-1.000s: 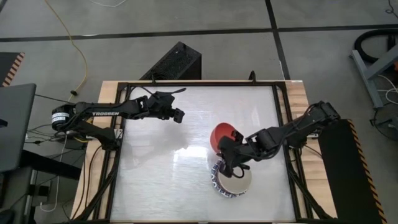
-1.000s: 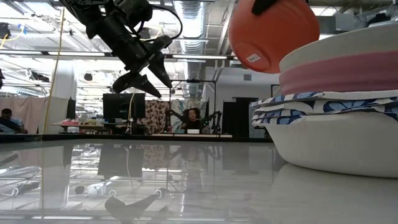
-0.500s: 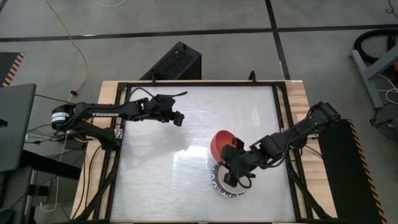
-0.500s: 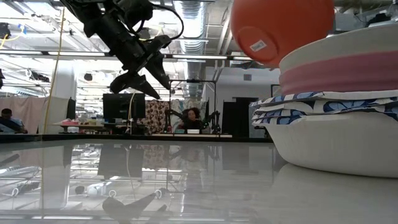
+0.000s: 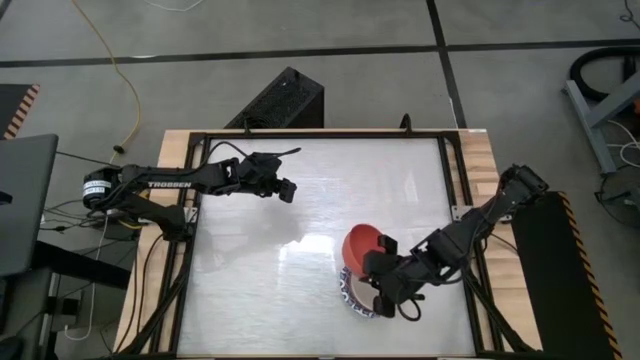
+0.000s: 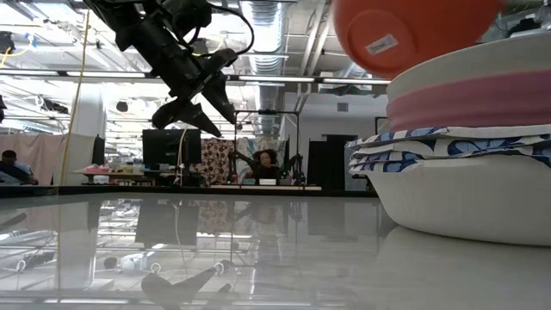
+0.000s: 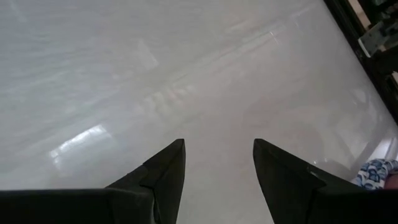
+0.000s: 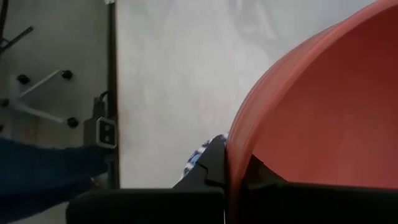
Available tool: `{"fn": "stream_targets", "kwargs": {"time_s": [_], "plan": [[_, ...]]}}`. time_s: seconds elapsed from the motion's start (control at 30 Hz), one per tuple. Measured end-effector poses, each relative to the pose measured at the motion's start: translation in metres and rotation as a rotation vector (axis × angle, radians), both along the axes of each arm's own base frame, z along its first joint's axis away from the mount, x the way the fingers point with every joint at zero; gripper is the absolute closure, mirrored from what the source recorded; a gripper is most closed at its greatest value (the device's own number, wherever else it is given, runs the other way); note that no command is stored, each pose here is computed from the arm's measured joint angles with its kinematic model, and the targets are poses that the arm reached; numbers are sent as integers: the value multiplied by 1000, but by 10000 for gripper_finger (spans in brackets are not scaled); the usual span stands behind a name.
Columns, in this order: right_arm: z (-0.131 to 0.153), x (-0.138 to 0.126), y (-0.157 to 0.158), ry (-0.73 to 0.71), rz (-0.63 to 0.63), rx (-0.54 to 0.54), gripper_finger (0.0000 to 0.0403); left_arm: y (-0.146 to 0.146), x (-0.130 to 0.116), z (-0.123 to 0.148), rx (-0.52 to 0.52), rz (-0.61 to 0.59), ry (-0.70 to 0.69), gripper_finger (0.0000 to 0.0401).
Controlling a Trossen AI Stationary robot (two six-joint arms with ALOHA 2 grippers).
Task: Nest bowls inside each other
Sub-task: Stack the orange bowl on top of the white bowl
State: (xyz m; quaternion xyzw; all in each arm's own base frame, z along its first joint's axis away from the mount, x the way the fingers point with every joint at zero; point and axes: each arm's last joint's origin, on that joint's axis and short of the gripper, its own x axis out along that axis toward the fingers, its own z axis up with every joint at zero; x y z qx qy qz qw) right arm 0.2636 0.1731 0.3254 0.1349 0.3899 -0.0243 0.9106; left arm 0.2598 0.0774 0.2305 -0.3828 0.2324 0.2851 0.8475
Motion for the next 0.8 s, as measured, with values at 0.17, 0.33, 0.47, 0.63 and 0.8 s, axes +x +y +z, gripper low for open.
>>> {"fn": "stream_targets", "kwargs": {"time_s": [0.17,0.33,0.47,0.63,0.8], "plan": [[0,-5,8,7,40,9,392,0,0,0,1,1,0,223],[0,-10,15,9,71,9,392,0,0,0,1,1,0,223],[0,-13,19,26,107,31,392,0,0,0,1,1,0,223],[-1,-15,21,49,128,46,392,0,0,0,2,2,0,223],[-5,-19,18,112,120,39,392,0,0,0,2,2,0,223]]}}
